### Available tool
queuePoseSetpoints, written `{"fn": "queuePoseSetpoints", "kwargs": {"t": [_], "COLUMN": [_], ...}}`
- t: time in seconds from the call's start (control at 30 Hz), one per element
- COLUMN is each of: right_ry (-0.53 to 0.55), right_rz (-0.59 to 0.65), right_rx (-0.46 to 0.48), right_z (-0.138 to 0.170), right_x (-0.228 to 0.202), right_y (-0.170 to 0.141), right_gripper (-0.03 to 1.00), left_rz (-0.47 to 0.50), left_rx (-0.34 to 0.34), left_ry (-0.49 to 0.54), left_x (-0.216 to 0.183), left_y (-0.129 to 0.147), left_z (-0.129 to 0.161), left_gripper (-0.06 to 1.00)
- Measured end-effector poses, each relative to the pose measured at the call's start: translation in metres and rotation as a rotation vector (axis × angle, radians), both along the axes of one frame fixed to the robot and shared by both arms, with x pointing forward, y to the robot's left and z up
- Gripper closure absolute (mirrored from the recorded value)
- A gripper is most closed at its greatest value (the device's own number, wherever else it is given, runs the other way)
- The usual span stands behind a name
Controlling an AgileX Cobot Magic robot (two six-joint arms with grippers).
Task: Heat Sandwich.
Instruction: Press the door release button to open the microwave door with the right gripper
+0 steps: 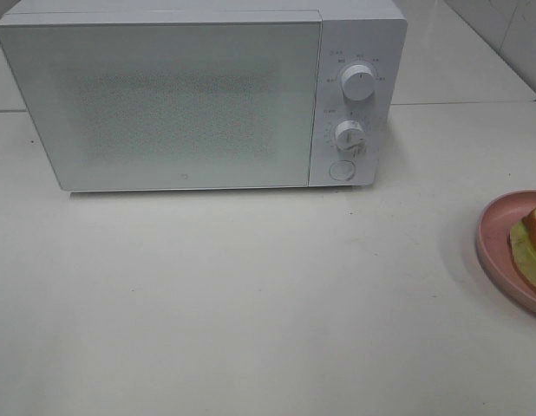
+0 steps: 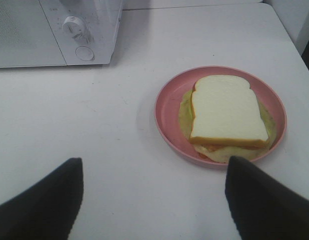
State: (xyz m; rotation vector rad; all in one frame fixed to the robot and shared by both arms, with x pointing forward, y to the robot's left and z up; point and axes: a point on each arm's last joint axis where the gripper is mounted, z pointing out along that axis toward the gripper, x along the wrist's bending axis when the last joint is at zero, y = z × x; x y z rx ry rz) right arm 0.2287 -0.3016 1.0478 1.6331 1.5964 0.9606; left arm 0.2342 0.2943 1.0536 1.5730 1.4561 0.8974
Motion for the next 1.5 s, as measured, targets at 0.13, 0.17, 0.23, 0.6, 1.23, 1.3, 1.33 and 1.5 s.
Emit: {"fn": "queuePoseSetpoints", "kwargs": {"t": [0.13,0.17,0.23,0.6,1.23,1.3,1.33,1.5], "right_ry": [0.000,0.000,0.000,-0.004,0.117,0.124,0.124,0.149], "right_rz": [0.000,0.000,0.000,0.001,0.008,0.009,0.009,0.010], "right_rx": [0.000,0.000,0.000,0.001,-0.003,-0.003,-0.003,-0.005], "right_z": [0.000,0.000,0.000,0.001,0.016,0.016,0.016,0.013], "right_x": [0.000,0.000,0.000,0.000,0.065,0.073,0.073,0.098], "right_y": [0.000,0.000,0.000,0.000,0.006,0.007,0.007,0.009], "right_gripper": [0.21,0.21,0.21,0.21,0.21,0.21,0.21,0.21], "left_rz": [0.000,0.000,0.000,0.000,0.000,0.000,0.000,0.000], "left_rx": [0.000,0.000,0.000,0.000,0.000,0.000,0.000,0.000], "left_ry": [0.000,0.000,0.000,0.000,0.000,0.000,0.000,0.000], "left_x": [0.000,0.000,0.000,0.000,0.000,0.000,0.000,0.000], "left_y": [0.000,0.000,0.000,0.000,0.000,0.000,0.000,0.000], "left_z": [0.000,0.000,0.000,0.000,0.000,0.000,0.000,0.000], "left_gripper": [-0.03,-0.03,-0.03,-0.03,-0.03,-0.03,-0.03,-0.03]}}
